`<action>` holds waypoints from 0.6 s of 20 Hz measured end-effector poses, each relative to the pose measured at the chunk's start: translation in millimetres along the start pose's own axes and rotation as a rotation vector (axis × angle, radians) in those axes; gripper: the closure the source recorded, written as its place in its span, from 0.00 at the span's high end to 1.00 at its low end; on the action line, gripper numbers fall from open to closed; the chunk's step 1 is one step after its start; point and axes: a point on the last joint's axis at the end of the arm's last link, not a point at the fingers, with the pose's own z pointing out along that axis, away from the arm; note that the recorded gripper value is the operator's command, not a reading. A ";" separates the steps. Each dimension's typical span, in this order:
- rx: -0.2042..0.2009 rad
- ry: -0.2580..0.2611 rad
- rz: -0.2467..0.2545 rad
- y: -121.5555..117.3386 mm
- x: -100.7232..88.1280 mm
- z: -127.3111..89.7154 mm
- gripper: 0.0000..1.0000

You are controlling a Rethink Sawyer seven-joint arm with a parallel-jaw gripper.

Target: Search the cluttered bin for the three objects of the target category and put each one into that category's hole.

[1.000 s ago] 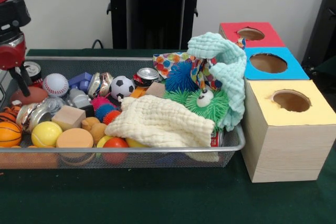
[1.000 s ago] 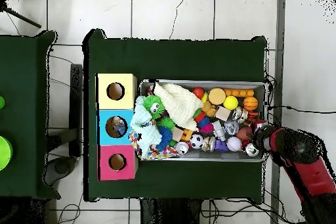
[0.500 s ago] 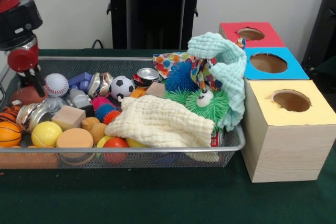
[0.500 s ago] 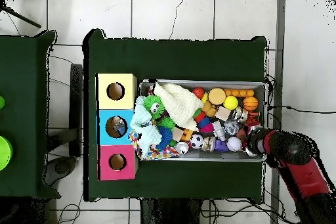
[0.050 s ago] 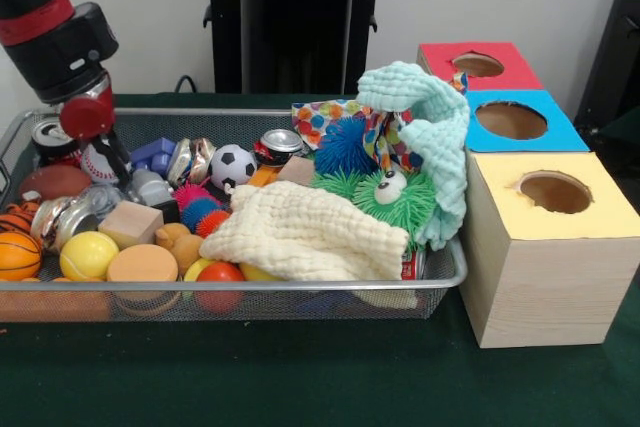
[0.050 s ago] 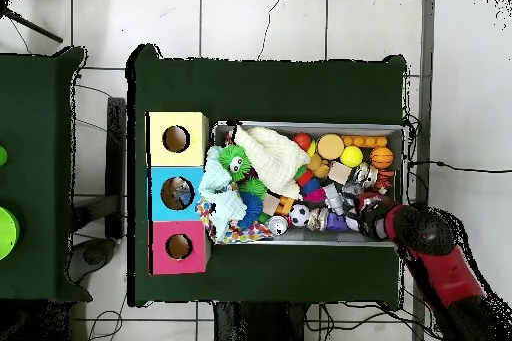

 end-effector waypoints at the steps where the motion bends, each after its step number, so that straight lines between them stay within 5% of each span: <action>1: -0.007 0.005 0.004 -0.9 0.8 3.7 1.00; 12: -0.034 -0.023 0.015 -2.3 -3.9 15.4 1.00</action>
